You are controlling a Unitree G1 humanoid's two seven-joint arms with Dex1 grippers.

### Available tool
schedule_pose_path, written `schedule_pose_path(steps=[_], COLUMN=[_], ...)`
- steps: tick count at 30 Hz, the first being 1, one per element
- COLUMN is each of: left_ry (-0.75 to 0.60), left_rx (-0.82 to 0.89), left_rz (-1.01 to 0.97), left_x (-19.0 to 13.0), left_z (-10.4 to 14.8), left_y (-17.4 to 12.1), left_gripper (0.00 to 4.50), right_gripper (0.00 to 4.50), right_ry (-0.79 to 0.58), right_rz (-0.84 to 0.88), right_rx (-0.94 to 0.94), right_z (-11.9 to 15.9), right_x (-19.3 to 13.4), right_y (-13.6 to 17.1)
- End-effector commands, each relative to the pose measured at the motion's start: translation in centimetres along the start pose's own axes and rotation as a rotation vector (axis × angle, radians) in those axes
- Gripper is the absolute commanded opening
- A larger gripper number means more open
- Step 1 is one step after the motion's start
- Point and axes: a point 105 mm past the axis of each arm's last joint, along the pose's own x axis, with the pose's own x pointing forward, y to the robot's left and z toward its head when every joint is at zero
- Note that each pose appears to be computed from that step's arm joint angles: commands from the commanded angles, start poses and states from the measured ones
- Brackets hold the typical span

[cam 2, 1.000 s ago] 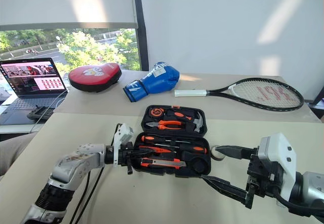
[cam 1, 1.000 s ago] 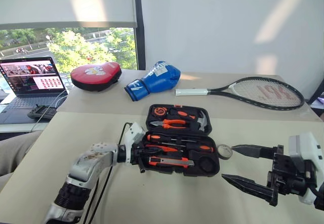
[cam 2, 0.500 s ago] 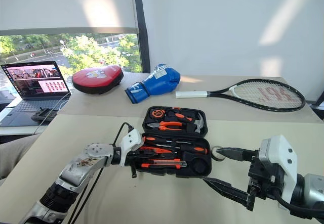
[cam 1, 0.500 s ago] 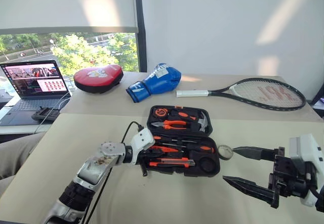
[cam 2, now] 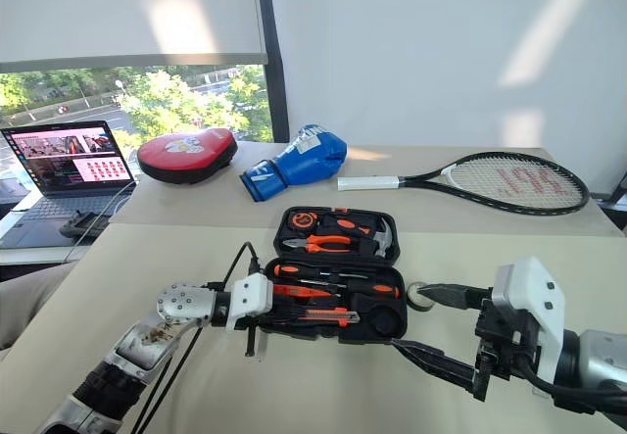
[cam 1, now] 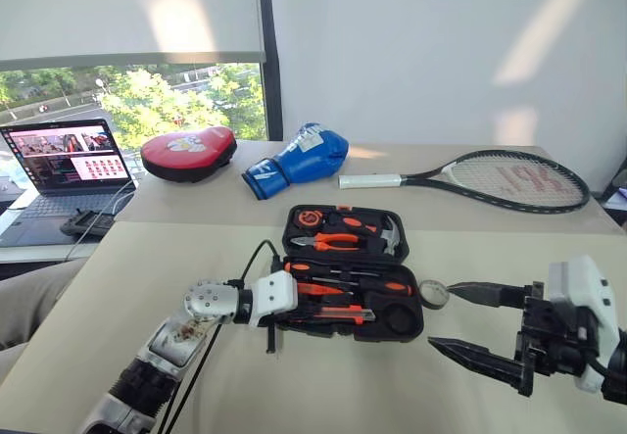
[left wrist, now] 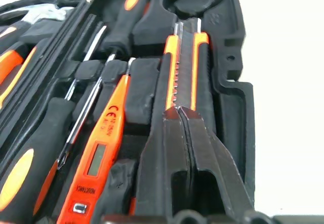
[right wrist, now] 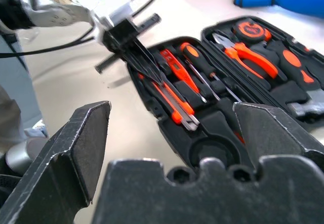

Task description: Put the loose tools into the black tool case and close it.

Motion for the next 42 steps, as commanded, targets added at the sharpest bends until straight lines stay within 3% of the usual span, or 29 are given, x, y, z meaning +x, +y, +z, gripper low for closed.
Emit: schedule_pose_path(steps=[1,8,9,12,22,23,26,33,38,42], left_ry=[-0.121,-0.123,-0.124,-0.138,-0.125,-0.125,-0.122,-0.124,-0.129,-0.122], left_rx=[-0.11,-0.156,-0.158,-0.15,-0.151,-0.152,-0.154,-0.165,-0.174,-0.176], left_rz=[-0.066,-0.2,-0.204,-0.168,-0.141,-0.138,-0.13,-0.119,-0.103,-0.09], left_x=[-3.1,-6.3,-6.4,-6.4,-7.1,-7.1,-7.0,-6.6,-6.5,-6.7], left_z=[4.1,8.4,8.8,9.5,9.8,9.9,10.0,9.8,9.4,8.9], left_y=[0.2,-3.0,-3.4,-3.9,-5.9,-6.0,-6.2,-6.2,-5.7,-5.6], left_gripper=[1.92,4.42,4.42,4.5,4.5,4.5,4.5,4.5,4.5,4.5], right_gripper=[4.5,4.5,4.5,3.73,3.73,3.22,2.5,0.01,0.01,0.01], right_ry=[0.113,0.343,0.376,0.398,0.469,0.469,0.463,0.468,0.431,0.373], right_rz=[-0.048,-0.089,-0.09,-0.108,-0.005,0.003,0.033,0.068,0.086,0.229], right_rx=[-0.031,-0.061,-0.077,-0.101,-0.165,-0.164,-0.169,-0.18,-0.145,-0.115], right_z=[-1.3,-5.2,-5.7,-6.2,-7.4,-7.5,-7.5,-7.2,-4.8,-2.1], right_x=[0.4,2.2,2.4,3.7,5.8,6.2,7.0,6.9,4.8,4.5], right_y=[-1.8,-6.1,-6.6,-8.3,-10.0,-10.1,-10.1,-10.1,-9.2,-4.9])
